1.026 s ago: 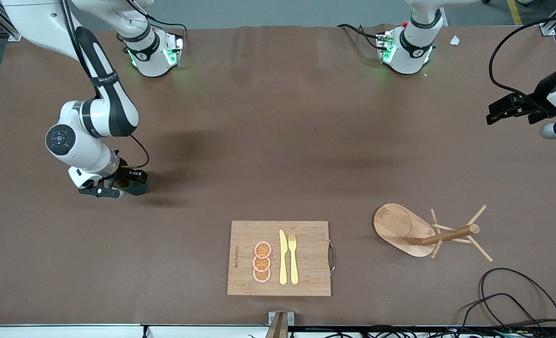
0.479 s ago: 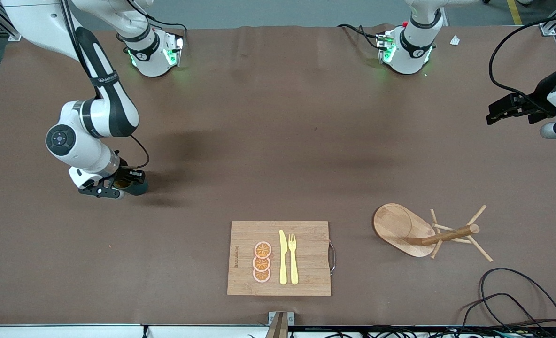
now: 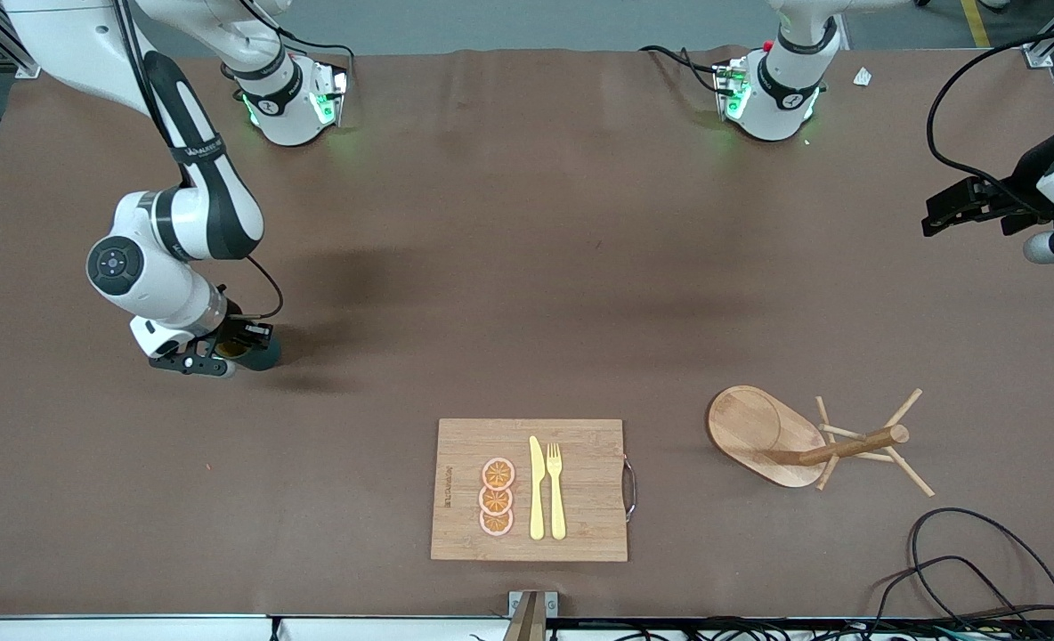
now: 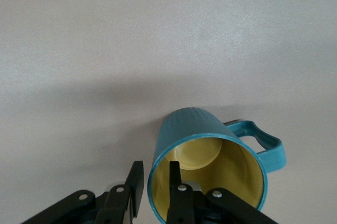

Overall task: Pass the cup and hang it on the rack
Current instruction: 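Lower the right gripper onto the teal mug rim and close, then carry the teal mug with the right gripper toward the table middle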

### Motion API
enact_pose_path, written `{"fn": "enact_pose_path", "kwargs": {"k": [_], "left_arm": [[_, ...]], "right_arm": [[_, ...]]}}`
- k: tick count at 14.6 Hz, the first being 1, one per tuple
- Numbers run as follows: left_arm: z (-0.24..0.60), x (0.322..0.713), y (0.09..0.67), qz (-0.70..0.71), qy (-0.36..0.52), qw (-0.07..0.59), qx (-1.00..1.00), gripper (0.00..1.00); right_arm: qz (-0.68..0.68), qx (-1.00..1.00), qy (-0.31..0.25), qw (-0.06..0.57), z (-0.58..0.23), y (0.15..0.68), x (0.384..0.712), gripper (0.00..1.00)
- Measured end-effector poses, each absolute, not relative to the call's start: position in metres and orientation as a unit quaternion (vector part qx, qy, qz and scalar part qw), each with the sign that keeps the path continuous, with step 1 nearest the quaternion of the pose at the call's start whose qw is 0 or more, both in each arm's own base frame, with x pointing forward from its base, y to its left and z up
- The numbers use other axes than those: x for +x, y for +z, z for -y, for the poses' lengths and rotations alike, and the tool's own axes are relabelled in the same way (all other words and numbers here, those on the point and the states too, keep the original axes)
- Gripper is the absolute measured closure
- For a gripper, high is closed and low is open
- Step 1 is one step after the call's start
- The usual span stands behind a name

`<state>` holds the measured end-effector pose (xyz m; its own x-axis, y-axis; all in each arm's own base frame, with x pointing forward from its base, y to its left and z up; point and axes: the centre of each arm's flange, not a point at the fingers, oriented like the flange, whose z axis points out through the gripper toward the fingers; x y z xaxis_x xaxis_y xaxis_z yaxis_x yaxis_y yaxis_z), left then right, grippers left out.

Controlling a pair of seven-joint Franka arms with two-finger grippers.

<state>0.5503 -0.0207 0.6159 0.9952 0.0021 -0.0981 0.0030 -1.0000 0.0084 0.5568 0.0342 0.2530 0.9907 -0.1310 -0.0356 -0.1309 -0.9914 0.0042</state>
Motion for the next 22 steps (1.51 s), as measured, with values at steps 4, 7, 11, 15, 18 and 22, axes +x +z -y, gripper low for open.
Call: {"fn": "enact_pose_path", "kwargs": {"k": [4,7,11,15,18,22], "left_arm": [[0.021,0.550,0.616,-0.001,-0.049,0.004,0.999,0.00],[0.021,0.550,0.616,-0.001,-0.049,0.004,0.999,0.00],[0.021,0.550,0.616,-0.001,-0.049,0.004,0.999,0.00],[0.021,0.550,0.616,-0.001,-0.049,0.004,0.999,0.00],[0.021,0.551,0.615,-0.001,-0.050,0.004,0.999,0.00],[0.020,0.552,0.612,-0.001,-0.053,0.004,0.999,0.00]], "right_arm": [[0.066,0.998,-0.018,0.001,-0.035,0.253,0.557,0.93],[0.068,0.998,-0.018,0.001,-0.035,0.253,0.557,0.96],[0.081,0.997,-0.015,0.000,-0.035,0.257,0.560,0.96],[0.139,0.989,-0.046,0.006,-0.047,0.310,0.583,0.96],[0.184,0.982,-0.048,0.008,-0.086,0.341,0.587,0.96],[0.253,0.966,-0.053,-0.008,-0.195,0.354,0.568,0.96]]}}
